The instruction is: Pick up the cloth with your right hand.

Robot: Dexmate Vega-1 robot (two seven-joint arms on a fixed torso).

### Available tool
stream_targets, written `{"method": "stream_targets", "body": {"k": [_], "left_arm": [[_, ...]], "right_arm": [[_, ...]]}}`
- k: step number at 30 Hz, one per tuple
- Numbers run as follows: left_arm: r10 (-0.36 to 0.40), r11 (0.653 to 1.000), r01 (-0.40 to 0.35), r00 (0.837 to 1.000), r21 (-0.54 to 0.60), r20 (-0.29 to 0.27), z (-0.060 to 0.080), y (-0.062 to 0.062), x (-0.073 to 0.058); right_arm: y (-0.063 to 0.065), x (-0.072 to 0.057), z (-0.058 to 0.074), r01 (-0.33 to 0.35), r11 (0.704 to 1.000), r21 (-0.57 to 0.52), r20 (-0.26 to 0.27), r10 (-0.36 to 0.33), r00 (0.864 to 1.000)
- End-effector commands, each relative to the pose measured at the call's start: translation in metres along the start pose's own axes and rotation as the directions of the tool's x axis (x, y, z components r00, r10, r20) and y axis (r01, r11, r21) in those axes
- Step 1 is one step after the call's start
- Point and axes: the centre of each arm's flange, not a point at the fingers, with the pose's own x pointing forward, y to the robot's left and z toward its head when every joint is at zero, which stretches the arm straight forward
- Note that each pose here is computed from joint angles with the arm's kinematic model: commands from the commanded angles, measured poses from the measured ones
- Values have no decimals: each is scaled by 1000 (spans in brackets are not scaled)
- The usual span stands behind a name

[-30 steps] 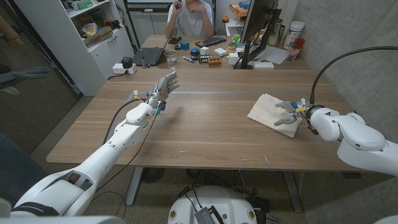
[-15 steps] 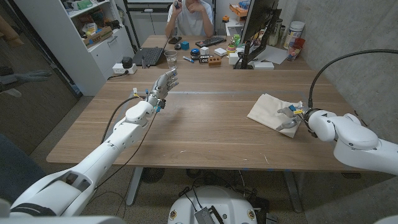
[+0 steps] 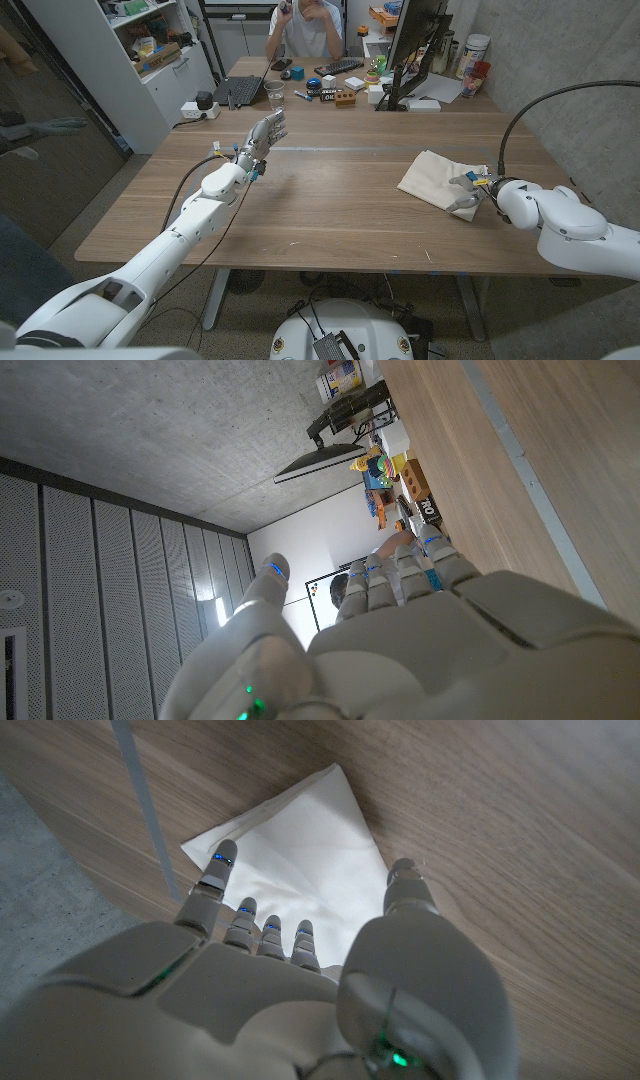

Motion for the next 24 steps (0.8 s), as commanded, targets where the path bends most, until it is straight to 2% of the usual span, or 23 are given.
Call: {"method": "stream_targets", "body": {"k": [1,7,24], "left_arm": [[-2,1000,2,1000,7,1,2,-4,1],[0,1000,0,1000,14,-1,2,-3,0],[-7,1000,7,1000,10,3,3,-6,2]], "right_arm": [[8,6,-3,-19,1000,10,-3,19,1000],[13,10,-6,-51,999,3,-11,51,999],[17,11,-11,-30,999,22,-4,30,1000]]}}
